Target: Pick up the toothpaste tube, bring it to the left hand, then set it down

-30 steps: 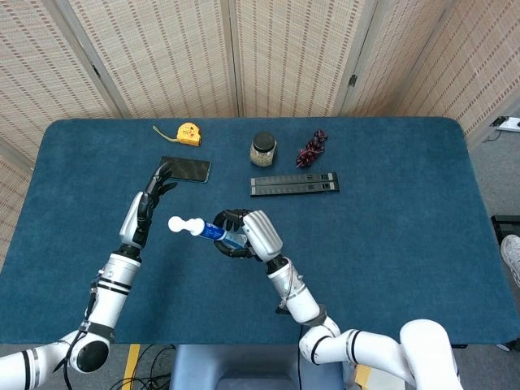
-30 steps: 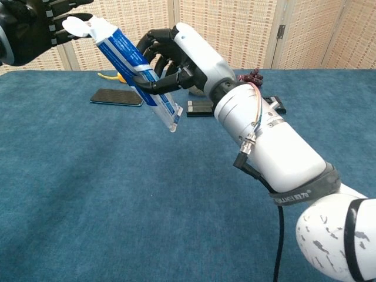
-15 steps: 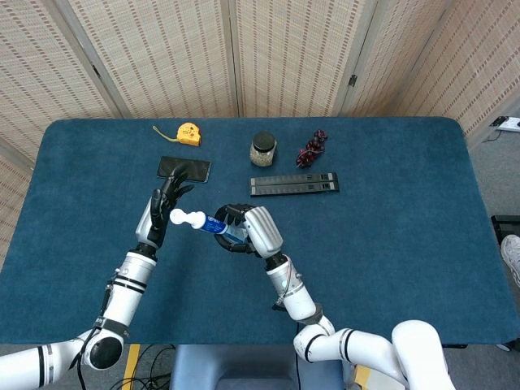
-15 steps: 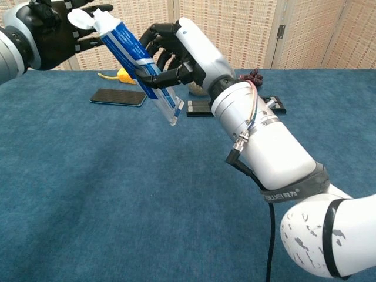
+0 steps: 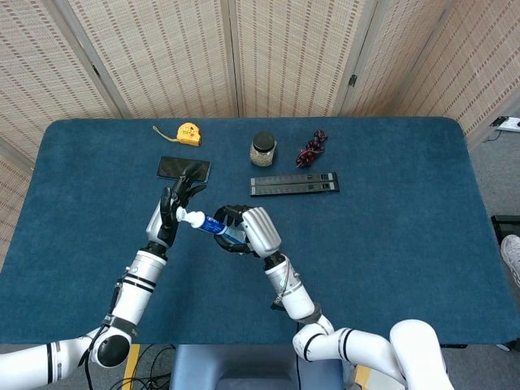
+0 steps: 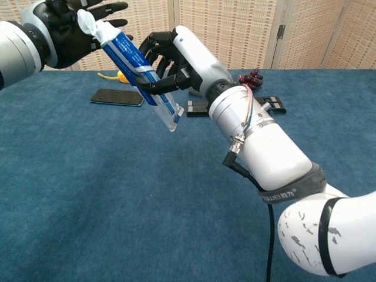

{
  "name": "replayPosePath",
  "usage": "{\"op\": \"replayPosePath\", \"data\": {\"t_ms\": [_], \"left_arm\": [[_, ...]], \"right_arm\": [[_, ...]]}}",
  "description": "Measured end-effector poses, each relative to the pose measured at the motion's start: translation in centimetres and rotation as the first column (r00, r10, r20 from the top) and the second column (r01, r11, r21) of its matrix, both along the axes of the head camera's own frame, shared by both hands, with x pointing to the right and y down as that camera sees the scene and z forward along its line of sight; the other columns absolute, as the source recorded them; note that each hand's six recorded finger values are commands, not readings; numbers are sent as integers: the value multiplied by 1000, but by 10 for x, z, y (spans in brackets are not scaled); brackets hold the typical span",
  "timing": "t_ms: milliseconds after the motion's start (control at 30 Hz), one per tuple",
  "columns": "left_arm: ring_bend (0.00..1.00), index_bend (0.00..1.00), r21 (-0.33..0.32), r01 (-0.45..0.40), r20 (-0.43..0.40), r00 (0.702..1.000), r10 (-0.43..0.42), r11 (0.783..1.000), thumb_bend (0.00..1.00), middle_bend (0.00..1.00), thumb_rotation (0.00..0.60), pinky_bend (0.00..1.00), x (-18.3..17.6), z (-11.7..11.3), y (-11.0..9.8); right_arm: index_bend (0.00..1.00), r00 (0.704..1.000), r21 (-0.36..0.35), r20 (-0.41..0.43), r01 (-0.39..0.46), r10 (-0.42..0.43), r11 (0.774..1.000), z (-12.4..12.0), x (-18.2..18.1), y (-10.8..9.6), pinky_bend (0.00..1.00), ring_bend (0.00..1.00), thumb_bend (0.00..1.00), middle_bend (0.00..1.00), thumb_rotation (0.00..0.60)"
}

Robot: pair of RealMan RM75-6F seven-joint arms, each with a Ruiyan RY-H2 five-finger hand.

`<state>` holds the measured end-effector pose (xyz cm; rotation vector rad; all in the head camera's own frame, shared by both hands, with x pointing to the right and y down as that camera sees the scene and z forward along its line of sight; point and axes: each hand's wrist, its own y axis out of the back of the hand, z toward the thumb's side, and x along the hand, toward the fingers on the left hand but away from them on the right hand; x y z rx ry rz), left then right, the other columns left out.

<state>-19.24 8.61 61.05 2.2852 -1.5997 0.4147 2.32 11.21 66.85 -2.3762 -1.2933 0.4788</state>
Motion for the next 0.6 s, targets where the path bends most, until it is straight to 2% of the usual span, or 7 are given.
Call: {"op": "replayPosePath", "data": {"t_ms": [300,600], "left_arm": [[0,0,36,-52,50,997,50,998,17,0,0,150,-3,-1,-3],[0,0,99,-144,167,978,126,985,16,0,0,150,-10,5,0]], "right_arm": [[656,998,-31,-48,46,-47,998,1,-5,3,552,546,703,624,600],[660,989,-52,-109,91,-96,995,1,-8,5,552,551,704,627,600]]}}
